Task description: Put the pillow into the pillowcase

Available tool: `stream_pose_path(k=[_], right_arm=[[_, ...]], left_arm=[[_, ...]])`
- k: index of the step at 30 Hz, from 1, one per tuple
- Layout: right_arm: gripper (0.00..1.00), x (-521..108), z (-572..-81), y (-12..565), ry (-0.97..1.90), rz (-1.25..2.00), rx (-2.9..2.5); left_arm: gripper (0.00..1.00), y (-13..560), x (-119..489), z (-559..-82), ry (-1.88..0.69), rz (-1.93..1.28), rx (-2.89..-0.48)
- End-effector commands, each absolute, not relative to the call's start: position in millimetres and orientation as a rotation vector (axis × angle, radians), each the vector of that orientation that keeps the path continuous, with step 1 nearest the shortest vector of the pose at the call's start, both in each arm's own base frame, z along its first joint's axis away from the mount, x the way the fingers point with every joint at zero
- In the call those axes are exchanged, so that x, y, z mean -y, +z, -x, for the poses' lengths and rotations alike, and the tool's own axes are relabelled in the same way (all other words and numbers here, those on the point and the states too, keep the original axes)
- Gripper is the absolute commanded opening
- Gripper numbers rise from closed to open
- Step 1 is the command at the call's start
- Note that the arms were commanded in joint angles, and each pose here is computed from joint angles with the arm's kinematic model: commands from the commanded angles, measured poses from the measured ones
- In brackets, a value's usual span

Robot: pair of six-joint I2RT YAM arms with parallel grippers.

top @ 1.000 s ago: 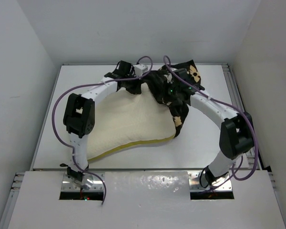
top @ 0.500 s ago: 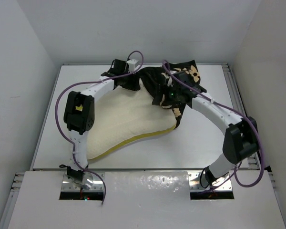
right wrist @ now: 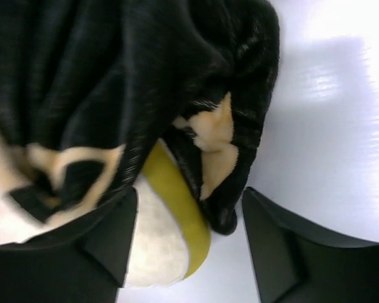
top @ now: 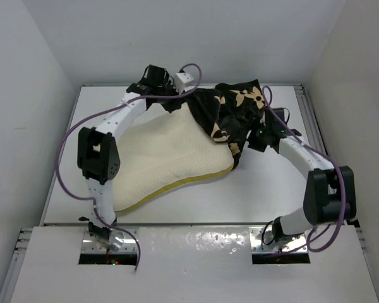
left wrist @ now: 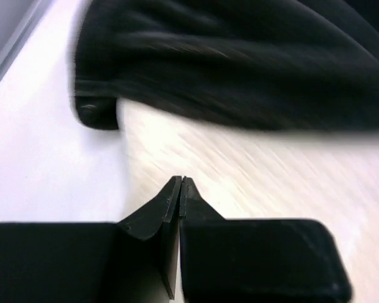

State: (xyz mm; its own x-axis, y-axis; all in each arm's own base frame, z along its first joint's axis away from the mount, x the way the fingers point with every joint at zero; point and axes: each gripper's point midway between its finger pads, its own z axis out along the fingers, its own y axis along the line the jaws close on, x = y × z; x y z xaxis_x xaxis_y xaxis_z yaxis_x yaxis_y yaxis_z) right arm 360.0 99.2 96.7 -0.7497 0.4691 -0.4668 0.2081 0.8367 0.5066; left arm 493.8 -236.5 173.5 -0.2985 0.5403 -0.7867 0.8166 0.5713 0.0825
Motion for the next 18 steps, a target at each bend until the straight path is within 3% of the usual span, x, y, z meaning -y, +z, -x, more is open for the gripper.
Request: stream_pose_path(k=[1, 3, 4, 5, 6, 7, 9, 10, 12, 15, 18], right_arm=[[0.69, -107.2, -381.0, 95.9, 0.587, -0.437, -2.384], [0.69, -103.3, -392.0, 80.2, 0.521, -0.437, -2.388], [0.66, -103.2, -403.0, 73.2, 0.506, -0.426, -2.382], [0.60, -102.4, -408.6, 69.9, 0.493, -0.421, -2.382], [0.47, -101.4, -419.5, 71.7, 0.487, -0.422, -2.370], [0.42, -101.6, -423.9, 67.5, 0.481, -0.421, -2.377], [0.40, -104.2, -432.2, 52.9, 0.485, -0.434, -2.396], [0.41, -105.8, -436.7, 50.5, 0.492, -0.438, -2.383], [0.46, -108.3, -440.4, 36.4, 0.492, -0.468, -2.391], [0.55, -109.1, -437.9, 14.7, 0.448, -0.482, -2.449], [0.57, -108.3, -430.7, -1.0, 0.400, -0.480, -2.492]], left_arm=[[0.00, 180.8, 243.0, -372.5, -0.470, -1.748, -1.772], [0.05, 149.7, 233.3, -319.2, -0.499, -2.016, -1.674], [0.23, 158.3, 224.8, -298.0, -0.496, -2.078, -1.616], [0.35, 156.0, 225.8, -283.2, -0.504, -2.120, -1.594], [0.46, 145.6, 221.6, -267.7, -0.520, -2.149, -1.611], [0.60, 150.3, 224.4, -265.9, -0.482, -2.138, -1.582], [0.75, 134.6, 231.2, -254.2, -0.411, -2.169, -1.574], [0.88, 128.0, 241.2, -261.2, -0.291, -2.124, -1.544], [1.00, 135.0, 261.3, -284.4, -0.139, -2.006, -1.442], [1.00, 102.1, 269.3, -291.1, -0.043, -1.975, -1.468], [1.00, 77.8, 276.1, -295.3, -0.112, -1.908, -1.643]])
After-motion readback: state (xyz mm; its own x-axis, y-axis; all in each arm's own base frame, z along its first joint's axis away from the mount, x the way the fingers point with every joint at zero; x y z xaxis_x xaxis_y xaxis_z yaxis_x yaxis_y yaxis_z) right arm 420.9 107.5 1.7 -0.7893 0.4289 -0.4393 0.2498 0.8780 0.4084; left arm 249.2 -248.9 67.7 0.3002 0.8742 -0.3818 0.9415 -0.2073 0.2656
